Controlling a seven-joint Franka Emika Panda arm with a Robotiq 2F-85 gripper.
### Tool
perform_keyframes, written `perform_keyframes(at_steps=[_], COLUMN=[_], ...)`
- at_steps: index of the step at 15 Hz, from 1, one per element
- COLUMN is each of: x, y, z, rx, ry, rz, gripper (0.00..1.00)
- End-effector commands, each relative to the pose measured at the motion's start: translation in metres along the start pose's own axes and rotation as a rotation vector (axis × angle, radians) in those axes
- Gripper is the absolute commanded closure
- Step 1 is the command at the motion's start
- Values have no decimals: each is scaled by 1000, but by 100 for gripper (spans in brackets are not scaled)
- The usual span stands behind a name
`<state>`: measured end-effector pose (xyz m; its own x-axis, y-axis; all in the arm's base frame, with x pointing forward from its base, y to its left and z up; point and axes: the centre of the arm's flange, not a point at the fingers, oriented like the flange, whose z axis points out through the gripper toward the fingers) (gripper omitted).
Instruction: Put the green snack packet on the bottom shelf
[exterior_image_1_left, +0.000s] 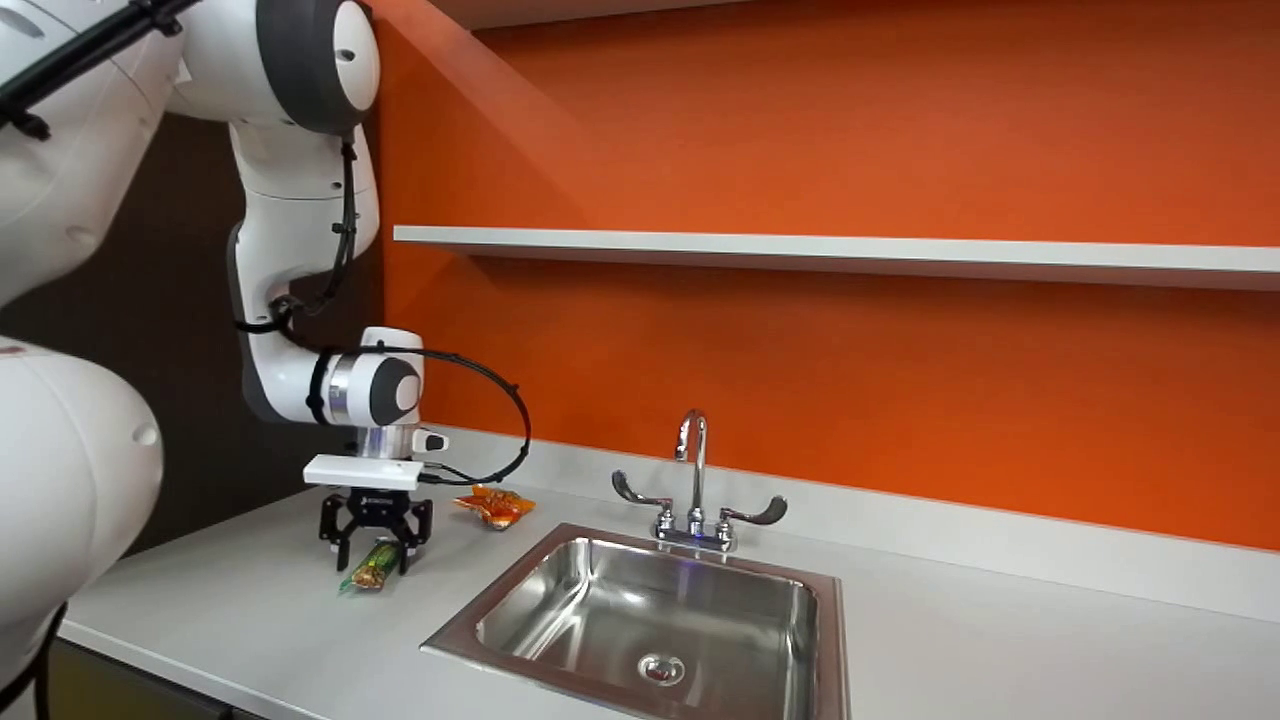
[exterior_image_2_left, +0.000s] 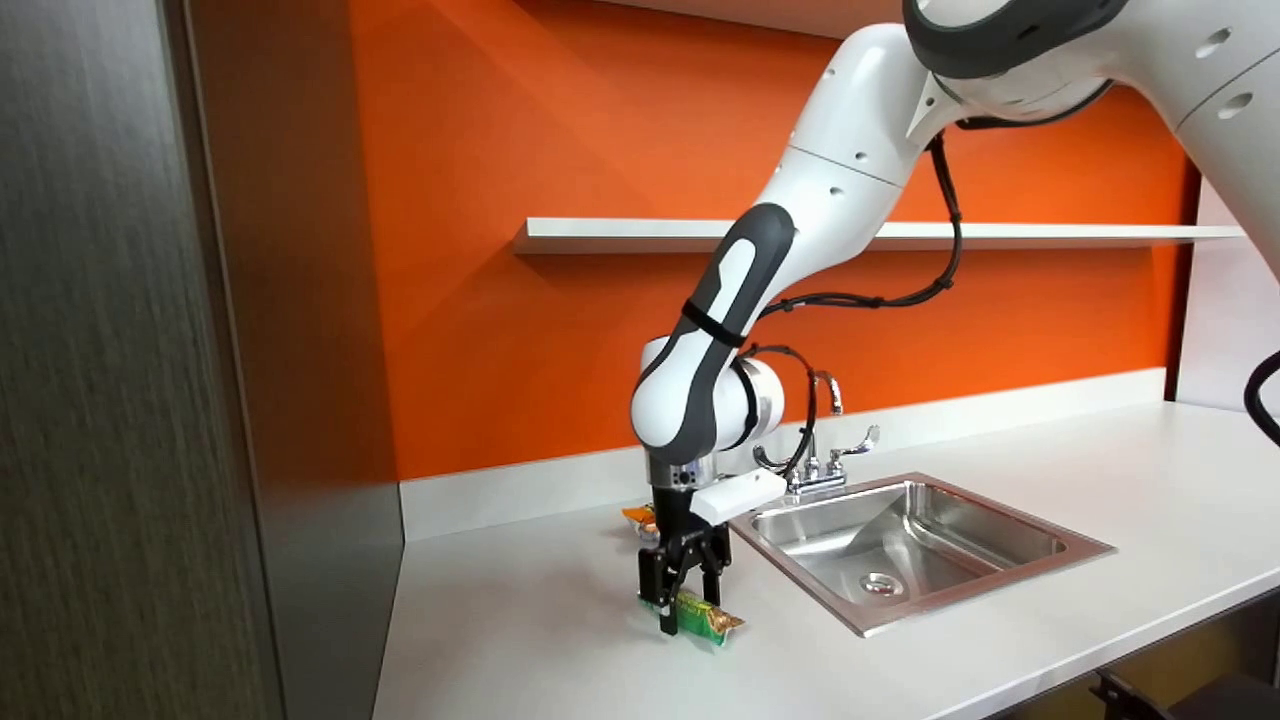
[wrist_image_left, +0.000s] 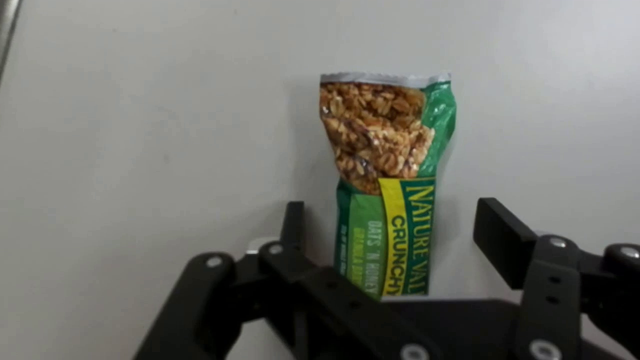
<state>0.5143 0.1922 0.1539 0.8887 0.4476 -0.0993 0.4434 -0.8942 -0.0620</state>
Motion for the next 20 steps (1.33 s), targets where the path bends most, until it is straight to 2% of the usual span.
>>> perform_keyframes(at_steps=[1, 6, 11, 14, 20], x=[4, 8, 6, 0, -37], y=[-5, -3, 1, 6, 23], z=[-3, -11, -26, -49, -106], rx=[-8, -1, 1, 5, 3], ry=[2, 16, 28, 52, 92], rz=[3, 14, 46, 98, 193], gripper=[42, 81, 82, 82, 82])
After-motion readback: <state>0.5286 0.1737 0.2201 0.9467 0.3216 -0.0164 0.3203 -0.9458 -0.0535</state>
